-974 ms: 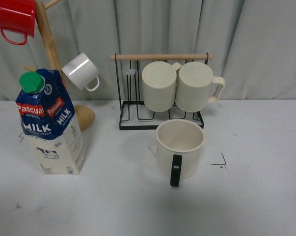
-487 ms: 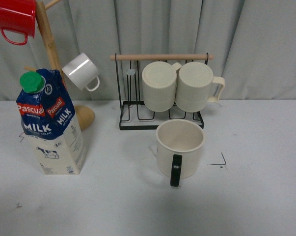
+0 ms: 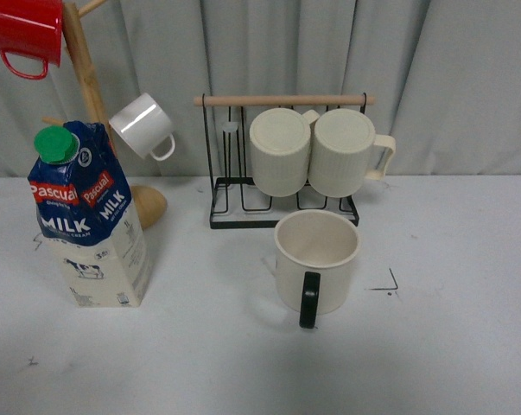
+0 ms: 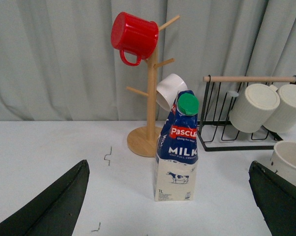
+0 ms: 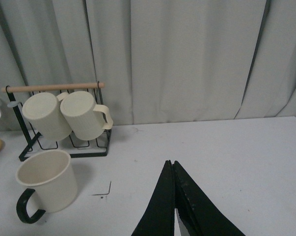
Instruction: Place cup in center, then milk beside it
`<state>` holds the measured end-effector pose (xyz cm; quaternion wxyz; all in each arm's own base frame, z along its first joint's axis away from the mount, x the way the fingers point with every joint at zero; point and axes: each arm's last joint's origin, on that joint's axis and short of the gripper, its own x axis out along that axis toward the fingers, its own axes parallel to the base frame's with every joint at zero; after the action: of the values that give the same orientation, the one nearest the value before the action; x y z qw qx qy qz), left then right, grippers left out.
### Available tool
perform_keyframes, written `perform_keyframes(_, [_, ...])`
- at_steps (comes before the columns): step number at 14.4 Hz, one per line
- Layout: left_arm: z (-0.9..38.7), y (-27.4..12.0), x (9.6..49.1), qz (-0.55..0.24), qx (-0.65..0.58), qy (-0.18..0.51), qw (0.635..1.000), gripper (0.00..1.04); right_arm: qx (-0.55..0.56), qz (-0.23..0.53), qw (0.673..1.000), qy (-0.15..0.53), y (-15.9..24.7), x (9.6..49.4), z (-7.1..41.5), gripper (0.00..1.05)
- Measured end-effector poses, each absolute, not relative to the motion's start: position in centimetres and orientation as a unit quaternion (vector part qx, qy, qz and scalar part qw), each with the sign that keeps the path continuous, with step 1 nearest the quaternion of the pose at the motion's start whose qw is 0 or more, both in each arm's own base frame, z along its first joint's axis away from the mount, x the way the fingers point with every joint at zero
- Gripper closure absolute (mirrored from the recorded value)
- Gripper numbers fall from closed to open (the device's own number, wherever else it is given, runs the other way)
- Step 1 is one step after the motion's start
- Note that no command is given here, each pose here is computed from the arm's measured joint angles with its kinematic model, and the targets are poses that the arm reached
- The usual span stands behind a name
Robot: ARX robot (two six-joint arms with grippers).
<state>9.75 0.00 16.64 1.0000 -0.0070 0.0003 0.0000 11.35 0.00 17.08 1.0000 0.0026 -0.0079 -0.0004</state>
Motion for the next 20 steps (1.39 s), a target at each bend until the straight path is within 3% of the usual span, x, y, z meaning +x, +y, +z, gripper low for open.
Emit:
perform_keyframes(5, [16.6, 0.0, 9.8, 0.000, -0.007, 0.000, 1.000, 0.07, 0.003, -0.001, 1.000, -0.006, 0.0, 10.8, 17.0, 1.03])
perform_keyframes(6, [16.6, 0.0, 9.8, 0.000, -0.007, 0.000, 1.000, 0.07, 0.002, 0.000, 1.000, 0.020, 0.0, 10.2, 16.4, 1.03])
perform_keyframes(7, [16.6, 0.0, 9.8, 0.000, -0.007, 0.001, 1.000, 0.07, 0.002, 0.000, 1.000, -0.008, 0.0, 9.7, 16.8, 1.03])
perform_keyframes(10, [16.6, 0.0, 9.8, 0.000, -0.007, 0.000, 1.000, 0.07, 0.001, 0.000, 1.000, -0.002, 0.0, 9.7, 16.7, 1.02])
perform_keyframes(16, [16.6, 0.0, 9.8, 0.000, -0.007, 0.000, 1.000, 0.07, 0.001, 0.000, 1.000, -0.002, 0.0, 9.7, 16.7, 0.28])
perform_keyframes(17, [16.5, -0.1, 9.7, 0.031, -0.037, 0.095, 0.994, 0.07, 0.001, -0.001, 1.000, -0.002, 0.0, 9.7, 16.7, 0.12])
perform_keyframes(18, [17.1, -0.2, 9.9, 0.063, -0.059, 0.167, 0.982, 0.07, 0.002, 0.000, 1.000, -0.002, 0.0, 9.7, 16.7, 0.05])
perform_keyframes(19, [19.5, -0.2, 11.5, 0.096, -0.111, 0.183, 0.972, 0.07, 0.001, 0.000, 1.000, -0.002, 0.0, 9.7, 16.7, 0.07])
perform_keyframes(20, [22.3, -0.2, 13.6, 0.098, -0.131, 0.137, 0.977, 0.07, 0.001, 0.000, 1.000, -0.002, 0.0, 9.7, 16.7, 0.06])
